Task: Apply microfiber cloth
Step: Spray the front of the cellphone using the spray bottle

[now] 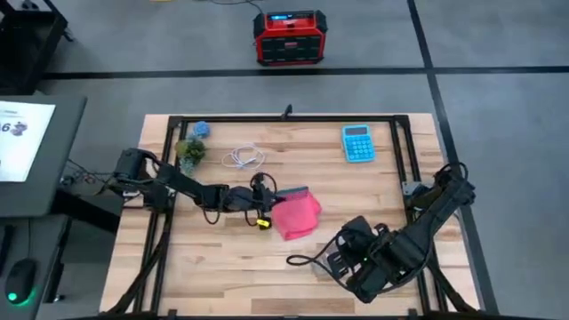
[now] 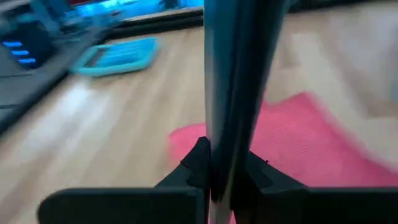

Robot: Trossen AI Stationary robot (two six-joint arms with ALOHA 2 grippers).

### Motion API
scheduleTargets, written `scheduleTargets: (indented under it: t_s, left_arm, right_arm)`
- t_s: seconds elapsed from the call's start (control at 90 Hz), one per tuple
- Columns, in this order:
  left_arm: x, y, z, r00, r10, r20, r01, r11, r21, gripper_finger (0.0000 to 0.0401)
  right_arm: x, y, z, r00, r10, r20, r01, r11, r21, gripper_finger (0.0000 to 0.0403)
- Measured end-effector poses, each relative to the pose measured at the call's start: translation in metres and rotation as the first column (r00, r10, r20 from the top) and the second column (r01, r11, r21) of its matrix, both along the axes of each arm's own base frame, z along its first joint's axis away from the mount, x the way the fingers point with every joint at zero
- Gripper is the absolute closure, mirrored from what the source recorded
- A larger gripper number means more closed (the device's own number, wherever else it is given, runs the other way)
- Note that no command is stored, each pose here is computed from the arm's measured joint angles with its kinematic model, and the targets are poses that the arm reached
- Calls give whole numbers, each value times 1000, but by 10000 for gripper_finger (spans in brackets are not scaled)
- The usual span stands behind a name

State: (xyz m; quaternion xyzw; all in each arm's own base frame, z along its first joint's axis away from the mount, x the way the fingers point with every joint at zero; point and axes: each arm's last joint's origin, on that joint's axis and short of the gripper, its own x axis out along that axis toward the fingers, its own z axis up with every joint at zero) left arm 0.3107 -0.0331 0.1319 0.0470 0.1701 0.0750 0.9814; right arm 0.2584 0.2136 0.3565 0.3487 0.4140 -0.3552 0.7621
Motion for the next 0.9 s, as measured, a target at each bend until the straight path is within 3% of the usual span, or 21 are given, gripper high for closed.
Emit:
scheduleTargets:
  t_s: [0.122, 0.278, 0.556, 0.744, 0.9]
  left_arm:
    - [5, 1, -23, 998, 16, -59, -18, 999, -33, 388]
    - [18, 10, -32, 997, 39, -68, -40, 999, -15, 388]
    - [16, 55, -21, 991, 100, -88, -97, 994, 46, 388]
    - [13, 52, -4, 997, 38, -67, -36, 999, 26, 388]
    - [10, 35, 5, 996, -23, -84, 25, 999, 22, 388]
  right_arm:
    - [0, 0, 0, 1000, 14, -2, -14, 1000, -5, 324]
    - [1, -1, 0, 1000, 19, -4, -19, 1000, -10, 324]
    - [2, -5, 0, 1000, 8, -11, -8, 1000, -28, 324]
    - [4, -7, 0, 1000, 12, -4, -12, 999, -52, 323]
    - [7, -6, 1, 998, 50, 31, -48, 996, -82, 255]
